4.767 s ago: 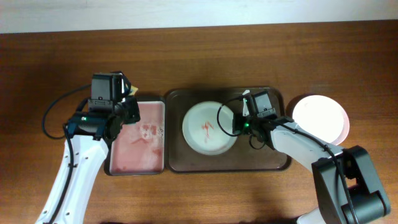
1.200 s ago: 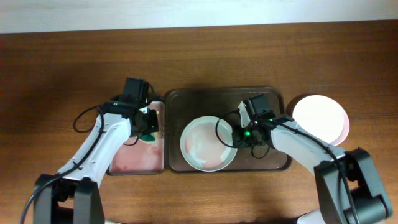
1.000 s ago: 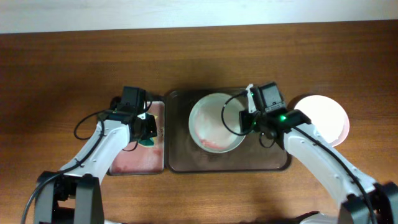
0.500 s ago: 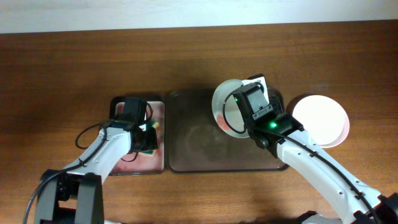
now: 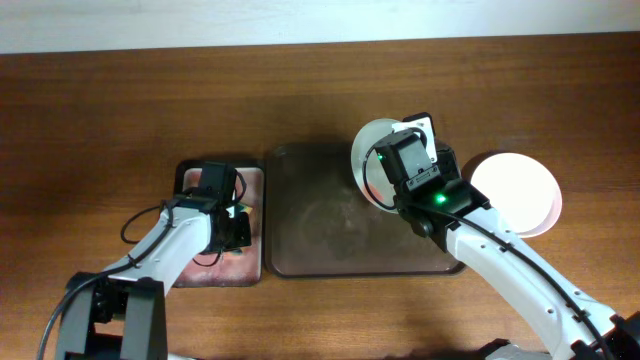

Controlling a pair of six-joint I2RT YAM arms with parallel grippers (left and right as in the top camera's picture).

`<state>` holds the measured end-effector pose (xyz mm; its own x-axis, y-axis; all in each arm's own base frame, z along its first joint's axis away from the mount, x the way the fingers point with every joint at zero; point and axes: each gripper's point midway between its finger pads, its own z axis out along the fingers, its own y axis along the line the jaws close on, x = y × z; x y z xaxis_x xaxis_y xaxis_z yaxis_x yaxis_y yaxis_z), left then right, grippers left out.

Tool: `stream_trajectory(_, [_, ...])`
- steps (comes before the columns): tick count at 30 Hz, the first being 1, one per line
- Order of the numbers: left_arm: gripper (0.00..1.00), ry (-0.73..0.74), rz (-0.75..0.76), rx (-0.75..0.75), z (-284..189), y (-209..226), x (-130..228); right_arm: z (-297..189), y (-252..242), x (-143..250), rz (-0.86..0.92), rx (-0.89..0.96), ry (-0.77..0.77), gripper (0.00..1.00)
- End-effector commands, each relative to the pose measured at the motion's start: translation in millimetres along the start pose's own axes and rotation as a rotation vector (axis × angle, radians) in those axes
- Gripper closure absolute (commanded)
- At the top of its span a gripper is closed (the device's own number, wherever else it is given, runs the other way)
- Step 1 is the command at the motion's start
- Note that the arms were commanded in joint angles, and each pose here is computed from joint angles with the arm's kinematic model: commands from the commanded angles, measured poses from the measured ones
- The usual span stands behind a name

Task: Clean dirty plates on tray and stack at the side

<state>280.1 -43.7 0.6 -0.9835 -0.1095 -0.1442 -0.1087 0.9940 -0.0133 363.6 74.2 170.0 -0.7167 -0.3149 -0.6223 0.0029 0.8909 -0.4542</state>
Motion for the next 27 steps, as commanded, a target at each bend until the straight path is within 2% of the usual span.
stream_trajectory(1, [0.45, -0.095, -0.003, 0.001, -24, -2, -30, -11, -9, -15, 0.034, 0.019, -0.047, 0.96])
stream_trajectory(3, [0.38, -0.129, -0.006, -0.011, -29, -2, -41, -11, -10, -15, 0.034, 0.020, -0.046, 0.96])
stream_trajectory(11, [0.37, -0.091, -0.005, -0.045, -2, 1, -42, -11, -9, -15, 0.034, 0.019, -0.046, 0.96])
stream_trajectory(12, [0.39, -0.092, -0.005, -0.044, 1, 1, -44, -11, -9, -15, 0.034, 0.019, -0.047, 0.96])
stream_trajectory(15, [0.50, -0.086, -0.005, -0.046, 5, 1, -43, -11, -9, -15, 0.034, 0.019, -0.046, 0.96])
stream_trajectory(16, [0.70, -0.093, -0.005, -0.044, 5, 0, -45, -11, -9, -15, 0.034, 0.019, -0.046, 0.96])
stream_trajectory(17, [1.00, -0.101, -0.006, -0.041, 5, 0, -47, -11, -9, -15, 0.034, 0.019, -0.046, 0.96])
stream_trajectory(22, [1.00, -0.162, -0.009, -0.026, -17, -7, -75, -11, -9, -14, 0.034, 0.019, -0.046, 0.96])
stream_trajectory(23, [0.93, -0.170, -0.009, -0.027, -23, -8, -81, -11, -9, -14, 0.034, 0.019, -0.046, 0.96])
stream_trajectory(24, [0.59, -0.171, -0.009, -0.026, -29, -9, -84, -11, -9, -14, 0.034, 0.019, -0.045, 0.96])
stream_trajectory(25, [0.44, -0.160, -0.009, -0.029, -31, -9, -83, -11, -10, -14, 0.033, 0.019, -0.044, 0.96])
stream_trajectory(27, [0.39, -0.084, -0.004, -0.050, -28, -4, -65, -11, -10, -14, 0.032, 0.019, -0.044, 0.96])
